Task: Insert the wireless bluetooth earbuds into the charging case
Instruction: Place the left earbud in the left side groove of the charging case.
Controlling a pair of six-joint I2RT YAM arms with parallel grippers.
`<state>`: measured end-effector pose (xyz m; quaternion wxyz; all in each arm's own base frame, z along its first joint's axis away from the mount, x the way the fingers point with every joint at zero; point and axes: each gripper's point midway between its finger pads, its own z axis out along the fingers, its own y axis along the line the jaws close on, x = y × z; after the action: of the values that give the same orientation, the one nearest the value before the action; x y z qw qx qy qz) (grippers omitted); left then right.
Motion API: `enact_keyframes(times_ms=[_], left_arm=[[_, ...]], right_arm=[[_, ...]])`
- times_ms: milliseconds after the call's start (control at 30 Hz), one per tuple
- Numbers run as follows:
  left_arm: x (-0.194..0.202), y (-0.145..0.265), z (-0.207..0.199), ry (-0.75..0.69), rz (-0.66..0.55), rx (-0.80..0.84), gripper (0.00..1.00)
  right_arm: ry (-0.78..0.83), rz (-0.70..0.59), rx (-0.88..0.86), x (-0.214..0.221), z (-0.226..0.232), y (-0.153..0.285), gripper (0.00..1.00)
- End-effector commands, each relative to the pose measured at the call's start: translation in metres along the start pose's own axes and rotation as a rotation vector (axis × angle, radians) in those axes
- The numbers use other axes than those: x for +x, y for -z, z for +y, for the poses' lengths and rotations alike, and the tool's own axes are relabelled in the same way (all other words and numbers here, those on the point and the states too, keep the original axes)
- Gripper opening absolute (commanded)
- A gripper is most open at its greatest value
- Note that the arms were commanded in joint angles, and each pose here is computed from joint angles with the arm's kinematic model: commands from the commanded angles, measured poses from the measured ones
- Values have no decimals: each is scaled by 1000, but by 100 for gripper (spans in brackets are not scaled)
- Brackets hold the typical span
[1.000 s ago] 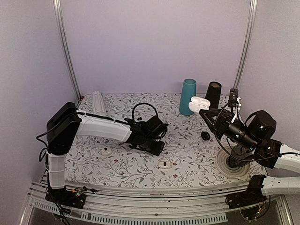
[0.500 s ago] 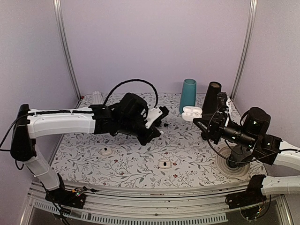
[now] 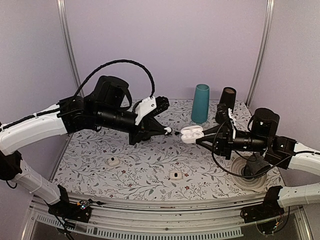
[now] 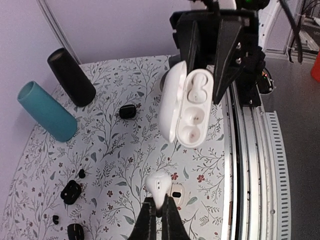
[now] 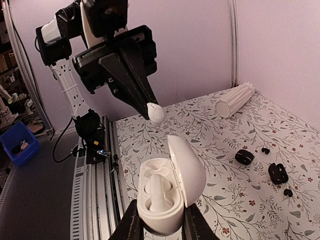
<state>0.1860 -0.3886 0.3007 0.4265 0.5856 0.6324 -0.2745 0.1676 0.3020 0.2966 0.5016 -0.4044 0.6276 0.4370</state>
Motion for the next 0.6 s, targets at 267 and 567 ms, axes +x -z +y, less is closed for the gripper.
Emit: enact_keyframes(times_ms=[267, 567], left_arm=[[-28, 0, -38, -127, 23, 159, 0], [-13, -23, -34, -103, 144, 151, 0]], right_arm=[[40, 19, -108, -11, 12, -14, 4], [41, 23, -136, -14, 15, -20, 4]])
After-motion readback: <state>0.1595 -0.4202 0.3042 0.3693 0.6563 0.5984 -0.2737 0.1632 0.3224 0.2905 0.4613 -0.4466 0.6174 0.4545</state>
